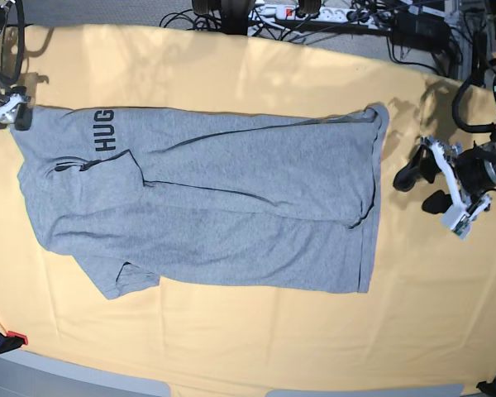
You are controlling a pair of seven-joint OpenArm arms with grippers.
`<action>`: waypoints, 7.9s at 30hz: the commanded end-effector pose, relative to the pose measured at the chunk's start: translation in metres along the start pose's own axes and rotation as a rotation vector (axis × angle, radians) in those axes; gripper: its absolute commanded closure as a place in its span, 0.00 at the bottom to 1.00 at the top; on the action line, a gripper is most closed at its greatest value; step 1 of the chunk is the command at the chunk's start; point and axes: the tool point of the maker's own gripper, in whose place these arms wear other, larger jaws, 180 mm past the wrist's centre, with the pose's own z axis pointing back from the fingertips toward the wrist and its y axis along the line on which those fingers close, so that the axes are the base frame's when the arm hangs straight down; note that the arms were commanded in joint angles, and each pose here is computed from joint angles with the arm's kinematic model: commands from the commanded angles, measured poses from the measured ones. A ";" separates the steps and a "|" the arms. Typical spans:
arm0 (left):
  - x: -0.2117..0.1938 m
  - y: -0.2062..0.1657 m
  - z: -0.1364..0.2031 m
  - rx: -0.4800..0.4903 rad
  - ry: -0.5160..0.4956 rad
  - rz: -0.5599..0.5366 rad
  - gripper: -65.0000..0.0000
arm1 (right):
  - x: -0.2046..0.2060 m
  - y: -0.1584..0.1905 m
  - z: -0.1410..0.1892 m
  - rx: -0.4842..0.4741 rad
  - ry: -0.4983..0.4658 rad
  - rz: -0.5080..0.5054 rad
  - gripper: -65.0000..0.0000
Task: Layout the t-shirt on the table in an organized manner, then fold the t-shirt properly
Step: 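Grasp the shirt's shoulder edges with both grippers, then pull the shoulders with both grippers to straighten the shirt flat, then release the shoulders and move both grippers to the shirt's side edge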
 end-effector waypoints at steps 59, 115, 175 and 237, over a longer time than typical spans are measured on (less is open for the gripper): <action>-0.090 -0.123 -0.095 -0.367 -0.045 0.619 0.31 | -0.007 0.050 -0.009 0.348 -0.124 -0.166 0.47; -0.088 -0.041 0.012 -0.407 0.154 0.302 1.00 | -0.046 0.053 0.049 0.314 0.119 0.128 1.00; -0.113 -0.065 0.025 -0.437 0.265 0.299 0.83 | -0.110 0.067 0.066 0.375 0.296 0.056 0.88; -0.011 0.031 -0.141 -0.310 -0.053 0.603 0.45 | -0.013 0.031 0.130 0.254 -0.113 0.056 0.51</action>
